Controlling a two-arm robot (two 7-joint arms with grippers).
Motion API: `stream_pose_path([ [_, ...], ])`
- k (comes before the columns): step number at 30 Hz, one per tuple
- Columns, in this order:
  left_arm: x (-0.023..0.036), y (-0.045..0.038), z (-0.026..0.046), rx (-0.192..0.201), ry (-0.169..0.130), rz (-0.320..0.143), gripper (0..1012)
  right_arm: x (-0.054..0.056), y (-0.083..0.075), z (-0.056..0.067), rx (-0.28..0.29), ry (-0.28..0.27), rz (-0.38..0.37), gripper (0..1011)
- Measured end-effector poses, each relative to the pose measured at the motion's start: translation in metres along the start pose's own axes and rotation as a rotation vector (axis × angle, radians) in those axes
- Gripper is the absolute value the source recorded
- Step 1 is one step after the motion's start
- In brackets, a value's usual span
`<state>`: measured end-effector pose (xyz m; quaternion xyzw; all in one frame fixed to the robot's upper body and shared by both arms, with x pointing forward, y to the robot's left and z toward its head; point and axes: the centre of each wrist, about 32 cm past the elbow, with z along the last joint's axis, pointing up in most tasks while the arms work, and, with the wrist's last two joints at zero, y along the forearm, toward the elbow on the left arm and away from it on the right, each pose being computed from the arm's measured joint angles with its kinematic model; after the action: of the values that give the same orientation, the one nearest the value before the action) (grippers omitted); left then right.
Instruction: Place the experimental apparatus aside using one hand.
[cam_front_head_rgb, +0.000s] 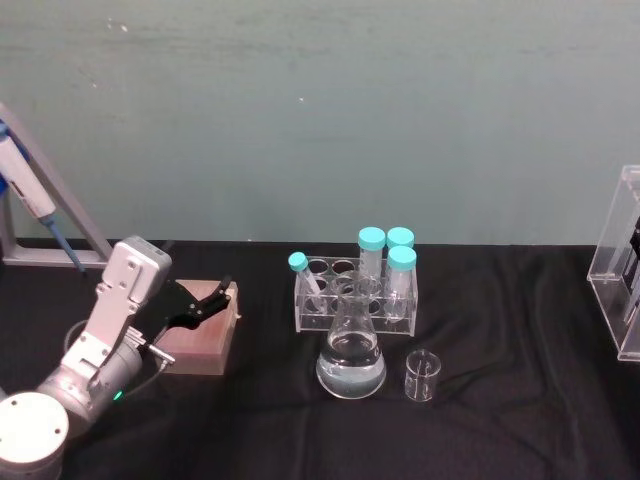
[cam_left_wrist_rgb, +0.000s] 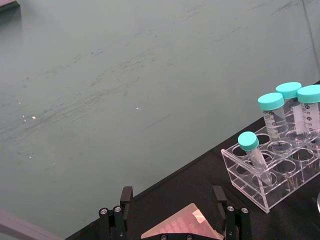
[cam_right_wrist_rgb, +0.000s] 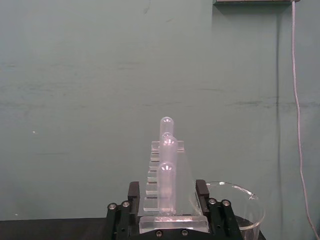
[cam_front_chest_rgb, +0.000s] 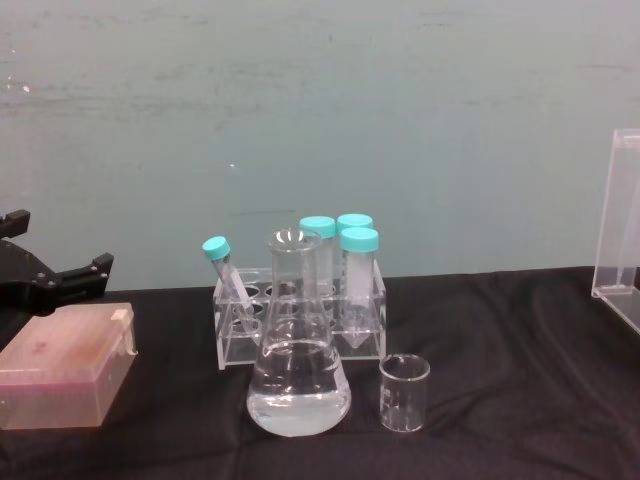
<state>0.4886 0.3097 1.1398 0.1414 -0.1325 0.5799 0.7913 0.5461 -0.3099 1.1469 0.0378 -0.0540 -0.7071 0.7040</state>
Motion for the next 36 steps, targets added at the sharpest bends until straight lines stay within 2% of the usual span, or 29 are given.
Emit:
stream_pose_path([
  [2, 0.0000, 0.0000, 0.0000, 0.000, 0.000, 0.000, 1000, 0.0000, 0.0000, 0.0000, 0.000, 0.000, 0.000, 765],
  [3, 0.0000, 0.0000, 0.0000, 0.000, 0.000, 0.000, 1000, 0.0000, 0.0000, 0.0000, 0.000, 0.000, 0.000, 765],
  [4, 0.0000, 0.0000, 0.0000, 0.000, 0.000, 0.000, 1000, 0.0000, 0.0000, 0.0000, 0.000, 0.000, 0.000, 820],
  [7, 0.0000, 0.0000, 0.0000, 0.000, 0.000, 0.000, 1000, 0.0001, 0.0000, 0.0000, 0.000, 0.000, 0.000, 875],
  [11, 0.0000, 0.0000, 0.0000, 0.000, 0.000, 0.000, 1000, 0.0002, 0.0000, 0.0001, 0.000, 0.000, 0.000, 997],
  [36, 0.0000, 0.0000, 0.0000, 0.000, 0.000, 0.000, 1000, 0.0003, 0.0001, 0.0002, 0.002, 0.000, -0.001, 1003],
])
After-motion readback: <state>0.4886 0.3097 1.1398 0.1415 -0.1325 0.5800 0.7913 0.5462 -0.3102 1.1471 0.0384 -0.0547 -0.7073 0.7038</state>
